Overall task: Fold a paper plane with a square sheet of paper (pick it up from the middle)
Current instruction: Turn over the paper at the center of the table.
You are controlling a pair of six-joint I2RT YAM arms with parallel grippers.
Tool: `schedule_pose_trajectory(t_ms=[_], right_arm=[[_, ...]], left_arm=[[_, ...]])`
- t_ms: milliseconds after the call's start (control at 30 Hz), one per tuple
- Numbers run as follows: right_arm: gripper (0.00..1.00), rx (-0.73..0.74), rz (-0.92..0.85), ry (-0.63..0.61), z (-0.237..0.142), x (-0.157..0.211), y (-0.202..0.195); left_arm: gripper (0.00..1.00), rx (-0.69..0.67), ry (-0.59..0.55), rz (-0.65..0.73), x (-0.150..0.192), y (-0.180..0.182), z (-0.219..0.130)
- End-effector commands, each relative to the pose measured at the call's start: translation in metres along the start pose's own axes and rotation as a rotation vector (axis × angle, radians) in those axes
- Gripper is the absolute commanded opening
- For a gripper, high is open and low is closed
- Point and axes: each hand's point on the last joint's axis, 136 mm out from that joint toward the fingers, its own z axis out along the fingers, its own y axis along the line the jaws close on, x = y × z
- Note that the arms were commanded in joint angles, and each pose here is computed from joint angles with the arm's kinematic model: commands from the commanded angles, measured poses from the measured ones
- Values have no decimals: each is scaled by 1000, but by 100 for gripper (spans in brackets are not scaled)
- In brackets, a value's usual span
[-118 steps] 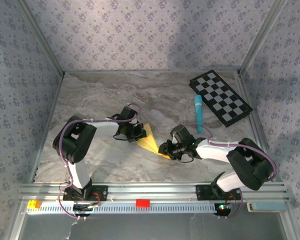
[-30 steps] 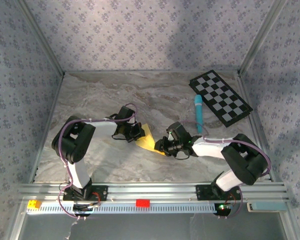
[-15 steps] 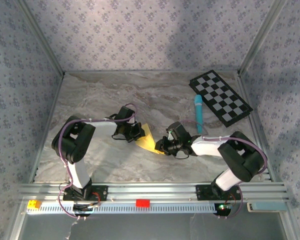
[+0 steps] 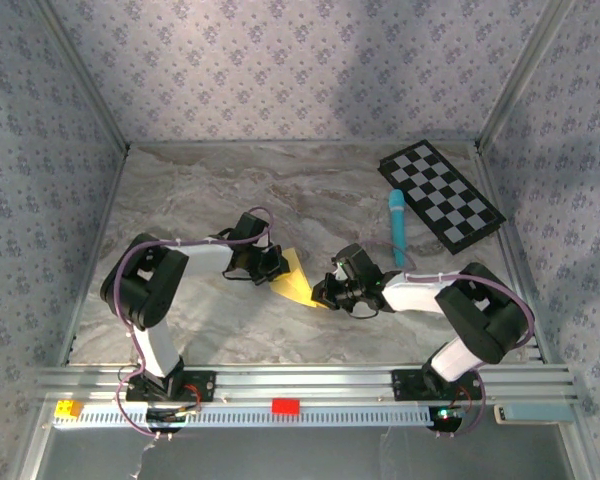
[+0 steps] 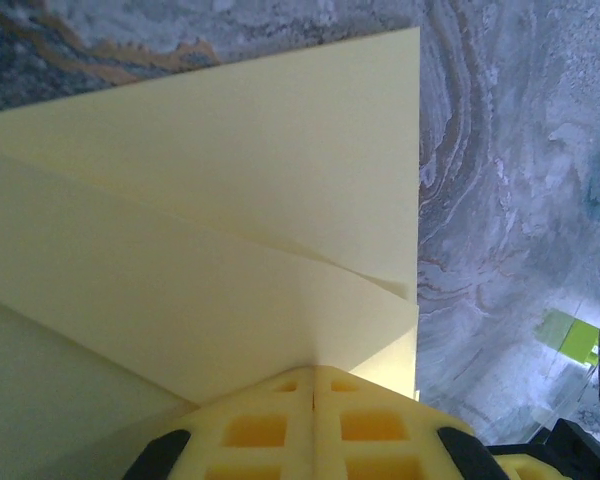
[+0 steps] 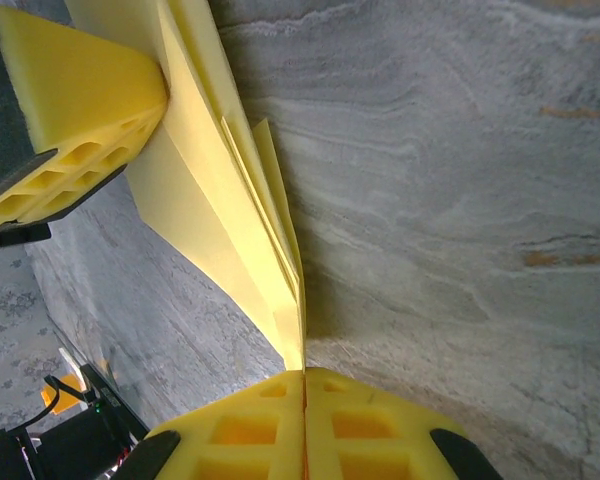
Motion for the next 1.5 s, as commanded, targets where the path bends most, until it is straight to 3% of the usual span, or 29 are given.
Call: schedule_pose_trajectory(t_ms=[0,400,833,1267,1467], right_arm=[[8,-19,-27,0,-4,1,4],[5,31,-82,-33,-16,-3,1],[4,116,-274,-209,-59,-29,19],[4,260,-402,-347,-107,-44,19],[5,349,-470,-396,-128,-53,23]], left_arm=[[7,7,-8,-7,-1,-4,-8],[27,69,-83,71,-7,-30,-32],[35,-17,-332,176,-11,-26,-101],[38,-40,-507,125,-20,-10,-145],[40,-49,-541,77,-17,6,-149]])
